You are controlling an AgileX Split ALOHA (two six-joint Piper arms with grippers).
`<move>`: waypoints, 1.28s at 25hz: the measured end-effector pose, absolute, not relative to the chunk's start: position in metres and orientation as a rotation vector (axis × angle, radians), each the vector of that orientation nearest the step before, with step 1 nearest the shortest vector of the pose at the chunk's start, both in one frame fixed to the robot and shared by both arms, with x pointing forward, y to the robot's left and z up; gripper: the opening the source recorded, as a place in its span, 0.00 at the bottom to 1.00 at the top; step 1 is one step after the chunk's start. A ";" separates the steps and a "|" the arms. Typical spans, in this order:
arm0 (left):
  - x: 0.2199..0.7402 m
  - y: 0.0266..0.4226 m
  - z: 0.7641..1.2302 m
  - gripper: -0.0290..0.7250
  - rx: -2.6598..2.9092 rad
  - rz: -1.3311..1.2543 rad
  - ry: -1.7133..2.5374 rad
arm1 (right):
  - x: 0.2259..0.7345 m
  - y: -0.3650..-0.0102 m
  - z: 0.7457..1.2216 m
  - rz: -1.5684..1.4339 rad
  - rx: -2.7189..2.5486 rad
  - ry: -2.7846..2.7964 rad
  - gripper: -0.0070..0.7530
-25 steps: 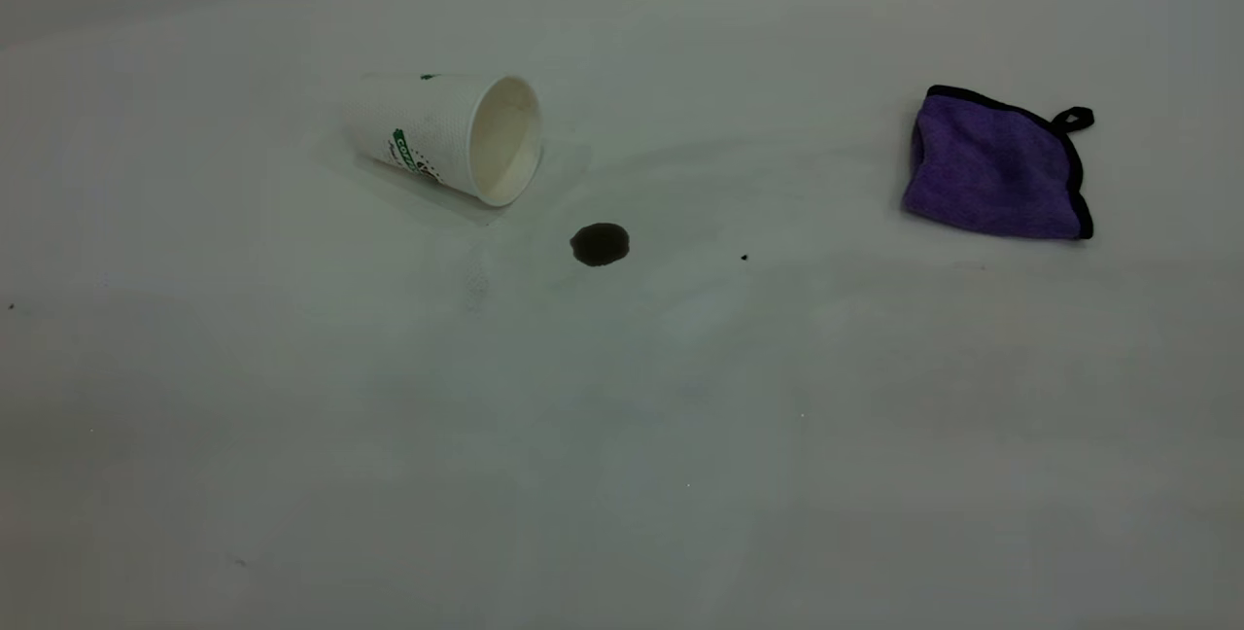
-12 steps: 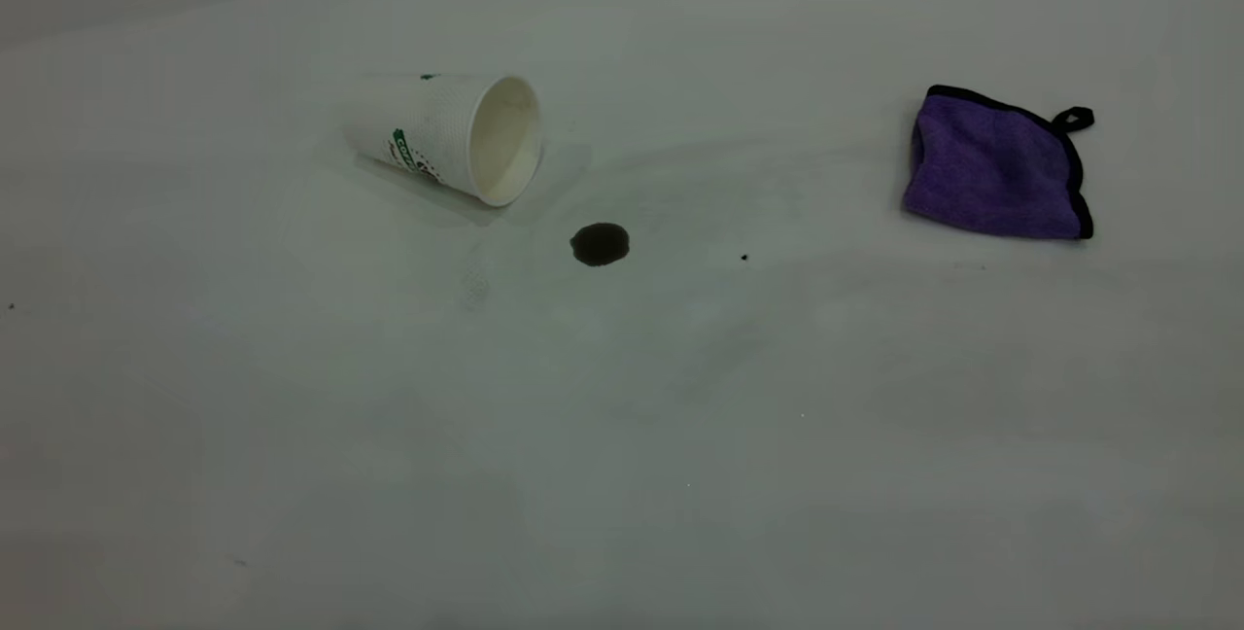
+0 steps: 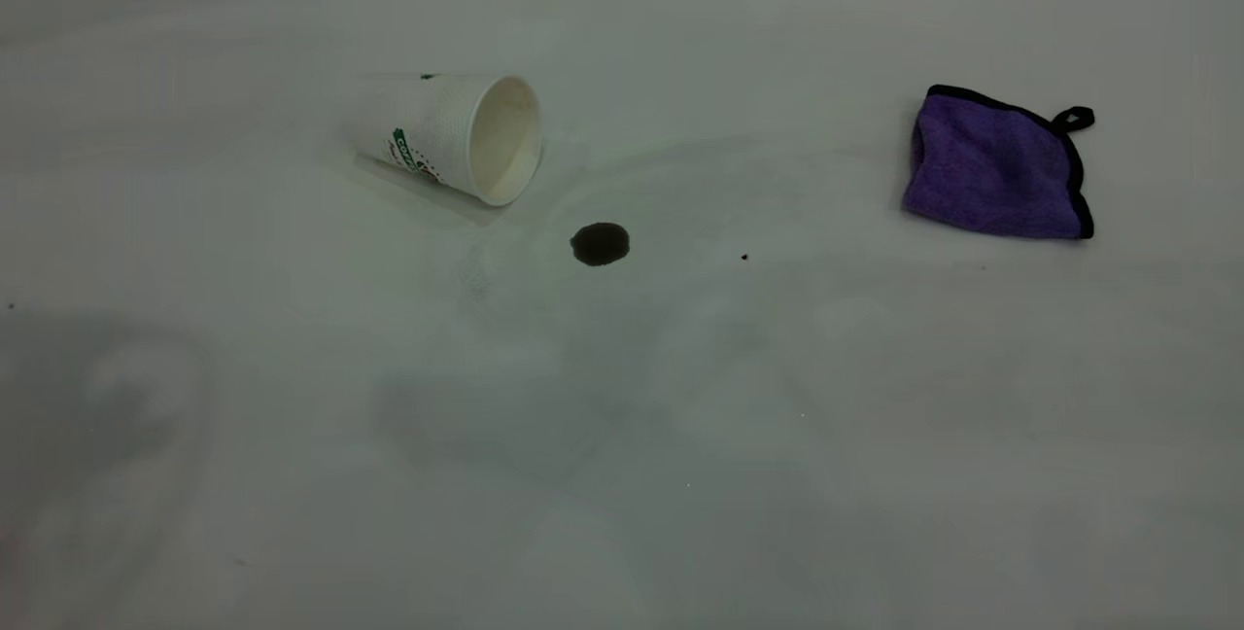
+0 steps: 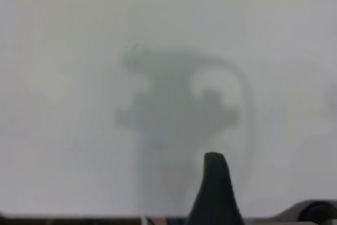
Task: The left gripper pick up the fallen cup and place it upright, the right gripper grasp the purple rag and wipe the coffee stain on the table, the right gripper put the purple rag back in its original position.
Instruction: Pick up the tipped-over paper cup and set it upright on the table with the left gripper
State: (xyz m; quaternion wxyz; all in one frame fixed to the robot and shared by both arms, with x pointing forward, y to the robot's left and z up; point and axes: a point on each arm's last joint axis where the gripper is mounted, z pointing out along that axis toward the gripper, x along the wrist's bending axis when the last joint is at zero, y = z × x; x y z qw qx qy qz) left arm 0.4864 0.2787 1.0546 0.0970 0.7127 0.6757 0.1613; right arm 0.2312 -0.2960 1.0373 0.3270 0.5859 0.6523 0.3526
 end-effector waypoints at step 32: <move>0.643 0.053 0.826 0.87 2.746 1.101 1.398 | 0.231 -0.296 1.037 0.924 1.535 1.709 0.75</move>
